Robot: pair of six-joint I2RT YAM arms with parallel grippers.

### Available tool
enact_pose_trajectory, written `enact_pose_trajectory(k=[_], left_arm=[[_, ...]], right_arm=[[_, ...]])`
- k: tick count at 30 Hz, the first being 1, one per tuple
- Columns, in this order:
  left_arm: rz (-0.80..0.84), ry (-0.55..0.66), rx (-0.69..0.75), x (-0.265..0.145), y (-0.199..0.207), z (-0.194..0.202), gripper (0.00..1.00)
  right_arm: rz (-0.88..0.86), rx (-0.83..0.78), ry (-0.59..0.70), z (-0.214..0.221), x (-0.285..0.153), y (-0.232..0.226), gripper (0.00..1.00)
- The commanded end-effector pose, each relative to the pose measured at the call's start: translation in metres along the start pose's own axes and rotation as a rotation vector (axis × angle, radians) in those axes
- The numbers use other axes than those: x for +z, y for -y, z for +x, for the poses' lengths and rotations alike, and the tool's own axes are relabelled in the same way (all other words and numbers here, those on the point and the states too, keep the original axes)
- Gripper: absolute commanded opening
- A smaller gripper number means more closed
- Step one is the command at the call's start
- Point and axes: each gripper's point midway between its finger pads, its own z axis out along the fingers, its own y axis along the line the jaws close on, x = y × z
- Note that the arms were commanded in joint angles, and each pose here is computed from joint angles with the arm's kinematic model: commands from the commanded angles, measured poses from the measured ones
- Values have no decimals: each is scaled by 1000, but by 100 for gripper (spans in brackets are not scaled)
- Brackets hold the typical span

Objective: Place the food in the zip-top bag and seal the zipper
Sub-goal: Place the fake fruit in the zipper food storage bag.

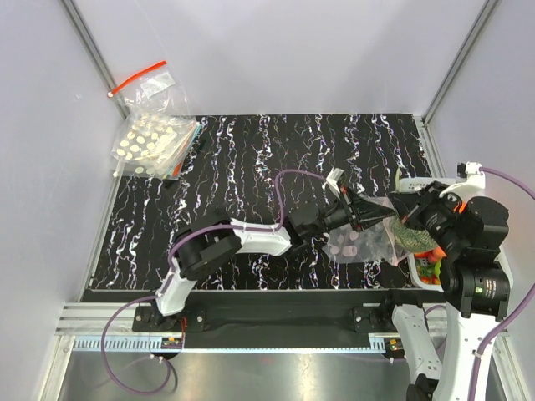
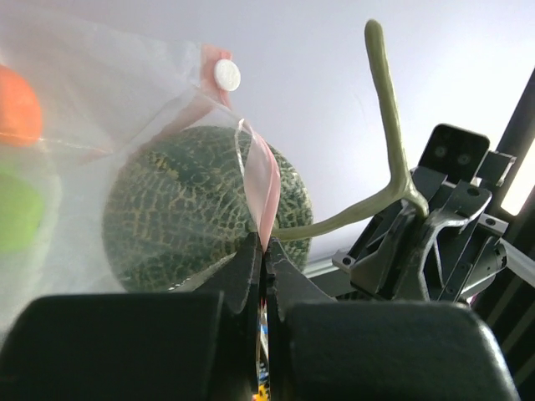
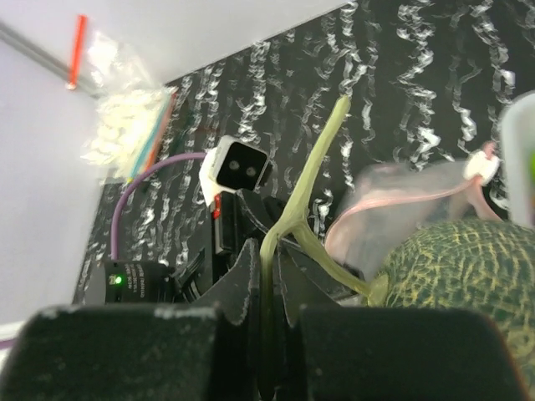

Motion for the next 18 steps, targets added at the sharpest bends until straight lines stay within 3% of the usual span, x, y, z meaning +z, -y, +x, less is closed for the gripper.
enact_pose_trajectory(k=[1, 12, 18], left_arm=[[205, 30, -48, 11, 43, 8, 0], [256, 2, -120, 37, 26, 31, 0], [270, 16, -168, 30, 18, 26, 0]], right_arm=[[90, -39, 12, 1, -7, 16, 0], [268, -138, 28, -13, -29, 39, 0], [259, -122, -27, -1, -19, 43, 0]])
